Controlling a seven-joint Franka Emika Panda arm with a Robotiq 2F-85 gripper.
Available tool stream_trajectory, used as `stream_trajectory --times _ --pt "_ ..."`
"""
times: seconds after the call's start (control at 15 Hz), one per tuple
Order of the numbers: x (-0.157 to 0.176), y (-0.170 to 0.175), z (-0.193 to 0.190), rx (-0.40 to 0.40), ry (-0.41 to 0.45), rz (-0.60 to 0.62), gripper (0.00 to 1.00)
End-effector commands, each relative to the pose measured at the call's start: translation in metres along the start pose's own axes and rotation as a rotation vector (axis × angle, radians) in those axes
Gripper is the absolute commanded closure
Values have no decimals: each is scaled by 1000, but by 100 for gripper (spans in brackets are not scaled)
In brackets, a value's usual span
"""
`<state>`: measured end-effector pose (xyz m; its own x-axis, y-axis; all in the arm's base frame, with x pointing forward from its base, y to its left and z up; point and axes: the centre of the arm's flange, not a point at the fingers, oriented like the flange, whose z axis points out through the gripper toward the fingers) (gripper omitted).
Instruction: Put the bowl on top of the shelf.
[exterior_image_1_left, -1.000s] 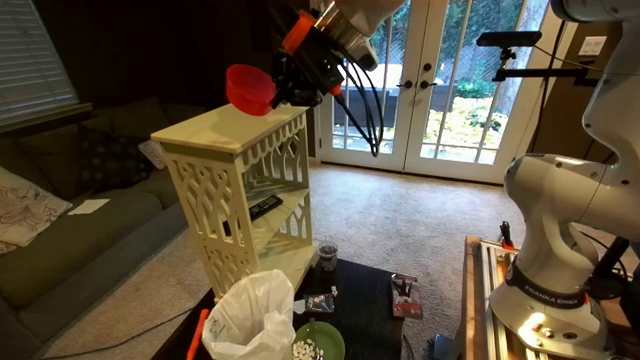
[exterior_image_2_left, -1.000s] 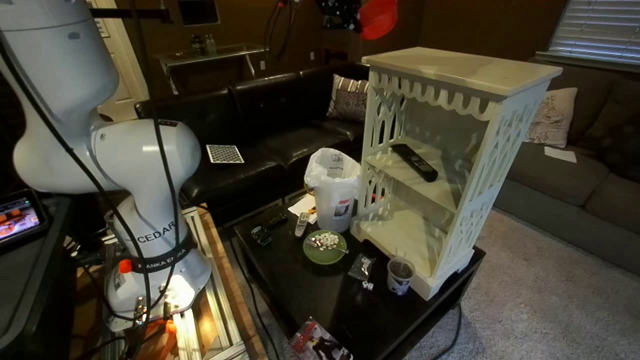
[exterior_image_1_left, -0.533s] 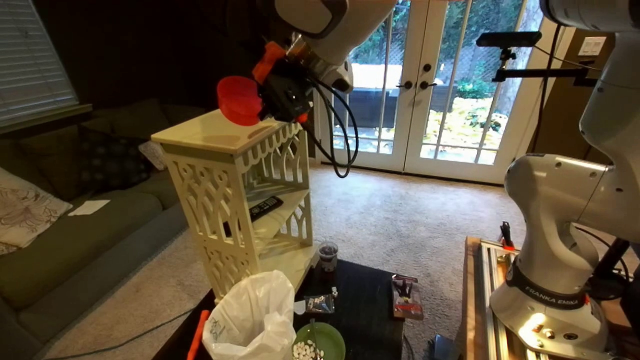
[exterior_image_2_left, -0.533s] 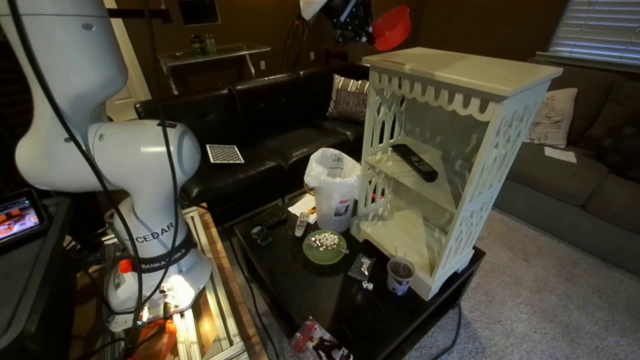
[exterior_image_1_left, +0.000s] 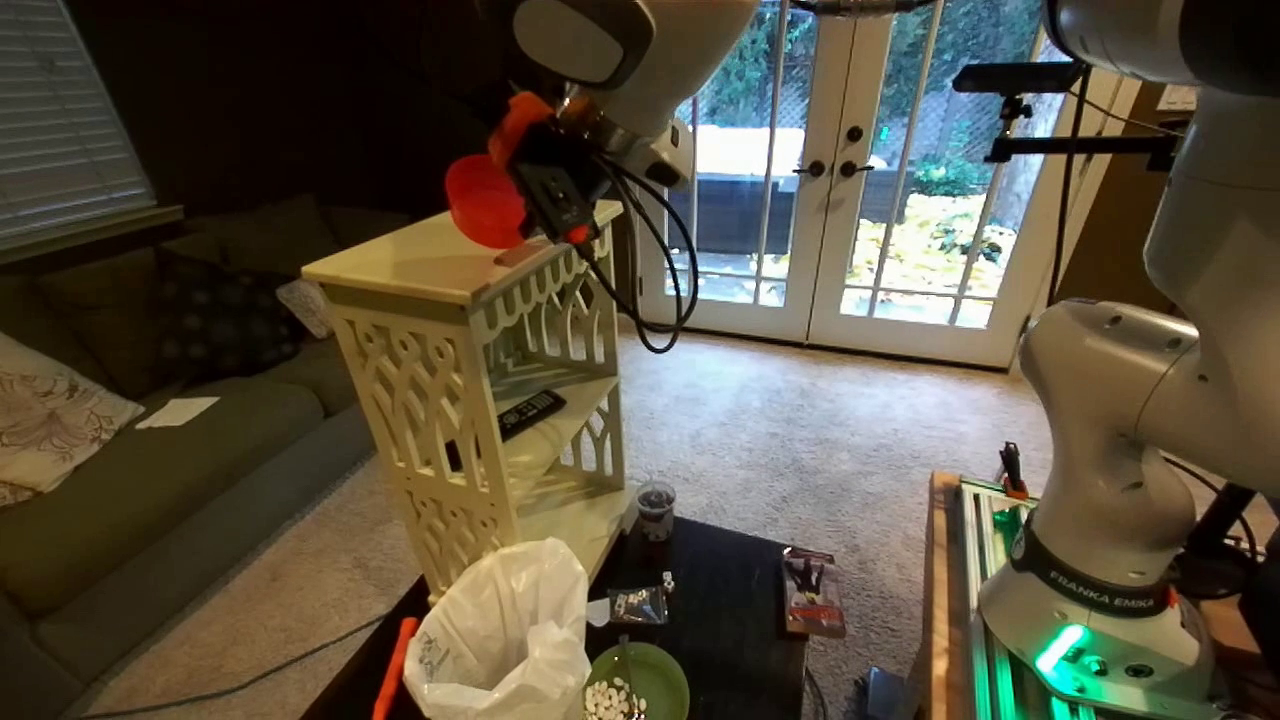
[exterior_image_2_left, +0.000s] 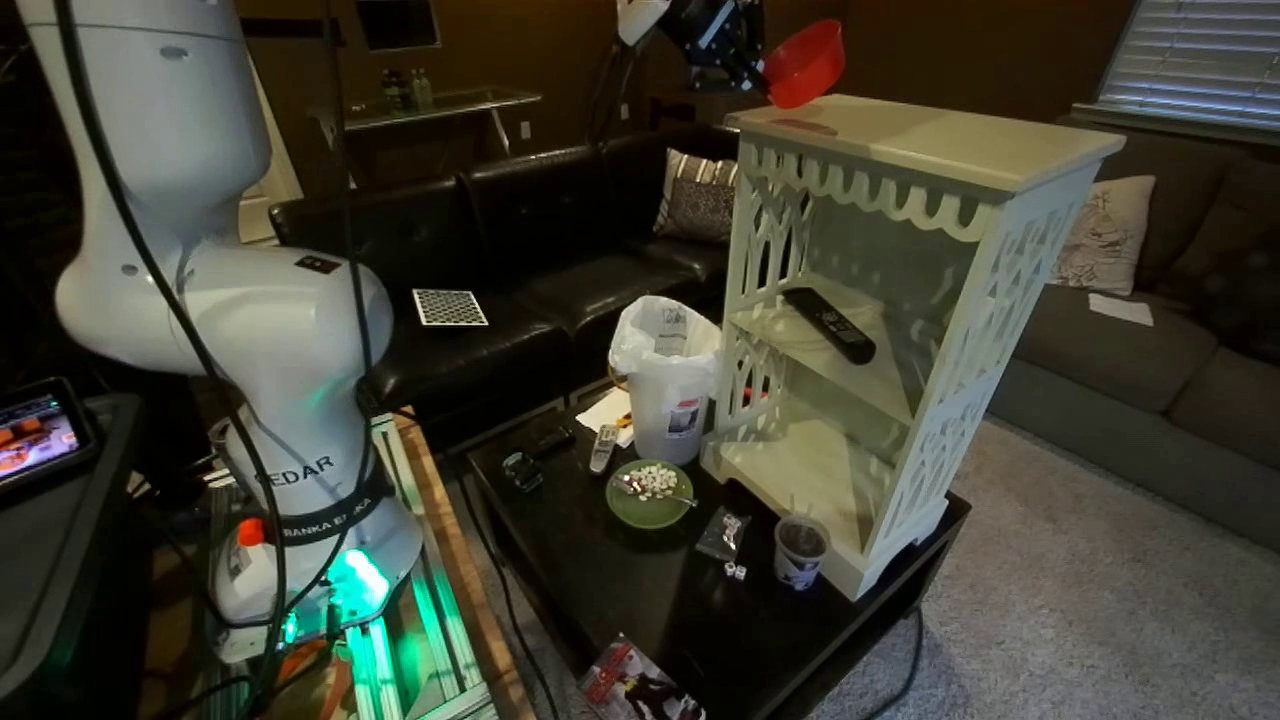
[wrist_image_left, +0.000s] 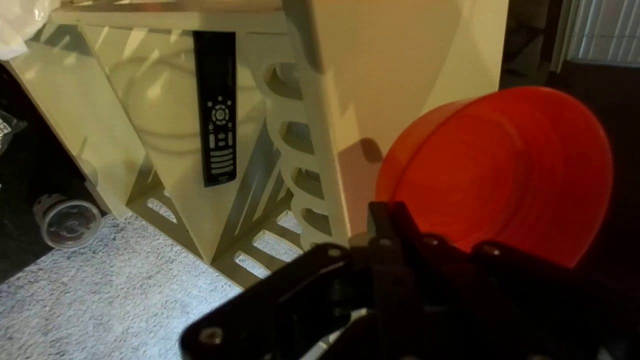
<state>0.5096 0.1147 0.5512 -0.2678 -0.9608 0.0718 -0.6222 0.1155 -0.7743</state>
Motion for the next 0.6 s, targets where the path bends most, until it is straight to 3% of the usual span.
stream_trajectory --times 0.0,0.2,0.27,0.33,0.53 --pt "-26 -46 10 21 -24 8 99" --pt "-33 -49 15 18 -37 7 99" --pt "-36 -49 17 17 -40 4 72" --pt "-38 -50 20 16 -42 7 71" --pt "-41 -53 28 21 -39 9 51"
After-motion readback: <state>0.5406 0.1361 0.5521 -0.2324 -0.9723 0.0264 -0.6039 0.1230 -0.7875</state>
